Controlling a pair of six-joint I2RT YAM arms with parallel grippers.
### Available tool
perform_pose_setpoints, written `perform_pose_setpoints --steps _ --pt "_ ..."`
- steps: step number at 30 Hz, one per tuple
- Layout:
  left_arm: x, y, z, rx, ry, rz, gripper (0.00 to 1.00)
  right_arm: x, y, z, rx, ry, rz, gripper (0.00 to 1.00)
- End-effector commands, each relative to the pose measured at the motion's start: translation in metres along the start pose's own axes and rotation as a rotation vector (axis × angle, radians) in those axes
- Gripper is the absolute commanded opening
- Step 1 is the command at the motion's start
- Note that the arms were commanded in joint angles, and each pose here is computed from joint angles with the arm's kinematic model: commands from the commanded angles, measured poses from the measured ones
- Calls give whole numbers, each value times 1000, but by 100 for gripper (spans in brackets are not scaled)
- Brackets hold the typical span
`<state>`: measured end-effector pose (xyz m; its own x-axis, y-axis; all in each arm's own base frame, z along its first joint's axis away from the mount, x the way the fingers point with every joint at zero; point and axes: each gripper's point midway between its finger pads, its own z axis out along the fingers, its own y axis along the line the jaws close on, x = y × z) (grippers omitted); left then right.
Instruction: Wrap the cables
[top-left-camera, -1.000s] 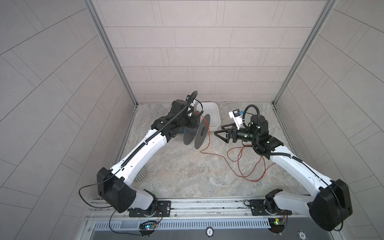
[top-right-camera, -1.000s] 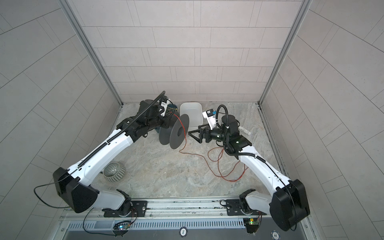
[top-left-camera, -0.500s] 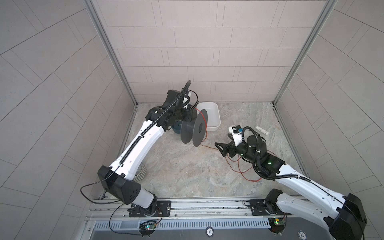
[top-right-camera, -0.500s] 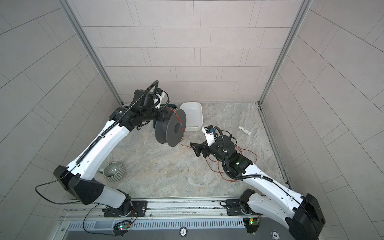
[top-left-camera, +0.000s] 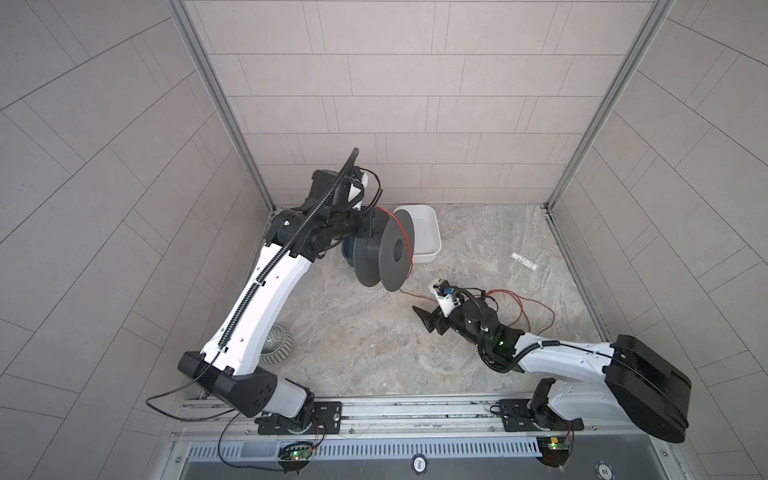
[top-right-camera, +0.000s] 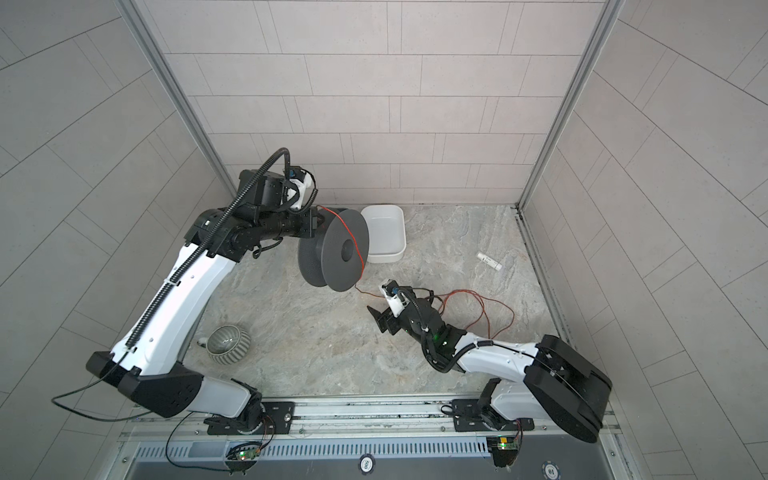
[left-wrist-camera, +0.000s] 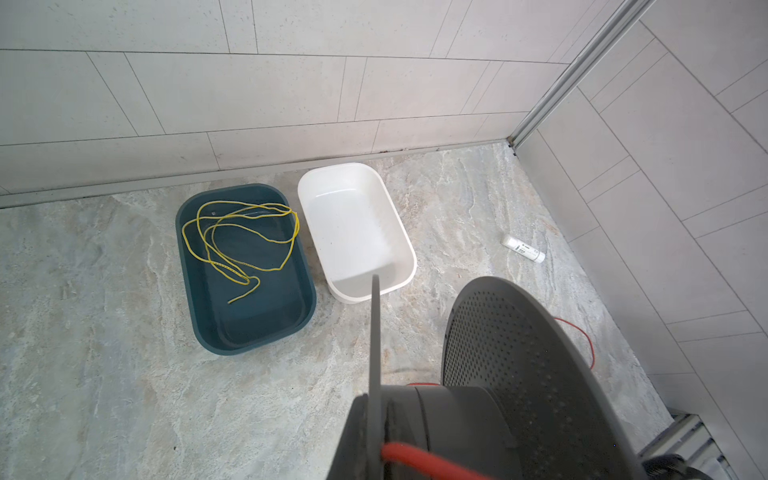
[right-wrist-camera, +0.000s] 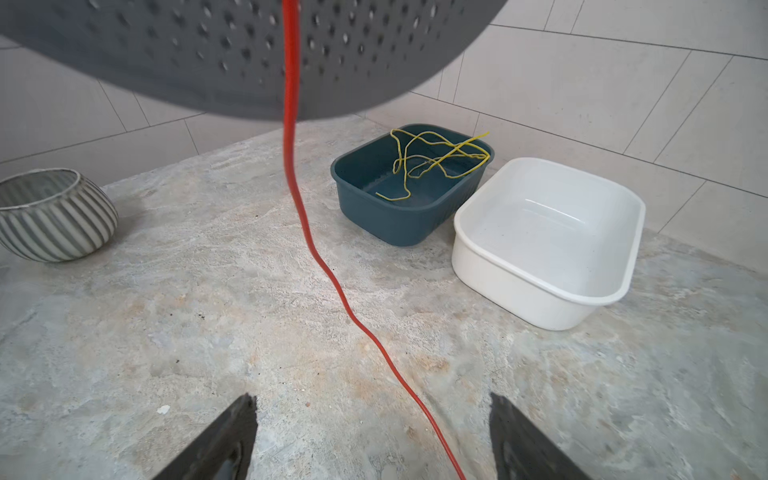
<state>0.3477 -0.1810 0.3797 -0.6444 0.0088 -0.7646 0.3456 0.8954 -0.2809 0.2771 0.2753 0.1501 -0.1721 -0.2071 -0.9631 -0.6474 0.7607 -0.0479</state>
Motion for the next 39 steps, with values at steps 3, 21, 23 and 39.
perform_pose_setpoints --steps 3,21,23,39 --pt "-19 -20 -36 95 -84 -33 0 -27 6 11 9 -201 -59 83" --pt "-20 -31 -54 178 -73 -66 0 -19 19 55 -7 -277 -53 58" --pt "-22 -32 -57 187 -79 -68 0 -18 21 58 -14 -275 -49 46" --pt "-15 -11 -40 117 -64 -41 0 -27 -7 17 24 -251 57 0"
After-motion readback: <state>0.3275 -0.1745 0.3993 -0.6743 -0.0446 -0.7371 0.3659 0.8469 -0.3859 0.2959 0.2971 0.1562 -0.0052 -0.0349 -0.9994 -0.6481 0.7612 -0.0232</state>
